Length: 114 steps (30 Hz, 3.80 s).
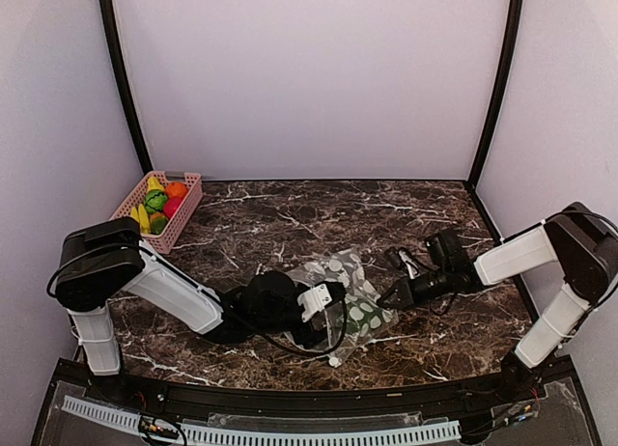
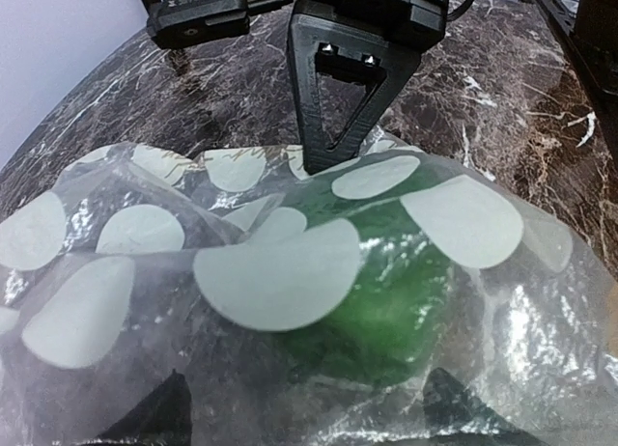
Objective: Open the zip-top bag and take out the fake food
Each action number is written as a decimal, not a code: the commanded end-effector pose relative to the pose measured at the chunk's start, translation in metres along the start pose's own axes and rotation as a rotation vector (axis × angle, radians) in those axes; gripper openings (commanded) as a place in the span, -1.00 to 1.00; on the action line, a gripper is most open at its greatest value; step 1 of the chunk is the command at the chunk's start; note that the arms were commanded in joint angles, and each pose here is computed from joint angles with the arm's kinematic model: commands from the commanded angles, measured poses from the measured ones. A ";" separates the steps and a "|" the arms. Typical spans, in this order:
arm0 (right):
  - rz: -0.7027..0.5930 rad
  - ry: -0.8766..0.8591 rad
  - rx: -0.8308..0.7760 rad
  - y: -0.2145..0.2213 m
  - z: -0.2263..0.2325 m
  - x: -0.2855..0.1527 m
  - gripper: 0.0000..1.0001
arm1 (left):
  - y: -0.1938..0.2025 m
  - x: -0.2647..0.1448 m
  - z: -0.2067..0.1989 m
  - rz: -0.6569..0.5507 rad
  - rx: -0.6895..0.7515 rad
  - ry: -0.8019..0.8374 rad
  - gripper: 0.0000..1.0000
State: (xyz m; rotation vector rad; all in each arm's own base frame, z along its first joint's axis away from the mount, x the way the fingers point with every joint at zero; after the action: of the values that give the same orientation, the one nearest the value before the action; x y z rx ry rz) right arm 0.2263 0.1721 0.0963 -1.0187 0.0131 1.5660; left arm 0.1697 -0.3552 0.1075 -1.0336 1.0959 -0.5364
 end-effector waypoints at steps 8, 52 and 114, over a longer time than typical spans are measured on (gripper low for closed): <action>0.003 -0.026 -0.014 -0.002 0.013 0.021 -1.00 | 0.001 0.026 -0.019 0.002 0.029 0.174 0.91; -0.177 0.095 0.051 -0.022 -0.030 -0.039 -1.00 | -0.007 -0.157 0.124 -0.144 -0.581 -0.389 0.20; -0.160 0.013 -0.007 -0.030 -0.009 -0.021 -1.00 | 0.007 -0.300 0.377 -0.076 -1.091 -1.199 0.98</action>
State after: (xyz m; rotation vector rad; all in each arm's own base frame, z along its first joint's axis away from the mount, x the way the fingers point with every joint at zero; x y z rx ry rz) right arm 0.2510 0.1473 0.1111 -0.9990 -0.0180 1.4150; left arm 0.4032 0.0636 0.2365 -1.9796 0.1117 0.8224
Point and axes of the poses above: each gripper's point midway between its finger pads, its own x axis out along the fingers, its own z axis along the line the jaws close on, y = z × x, the point moved 10 cm from there along -x, back along the fingers, and after that the axes turned 7 degrees about -x, right-handed, at the moved point
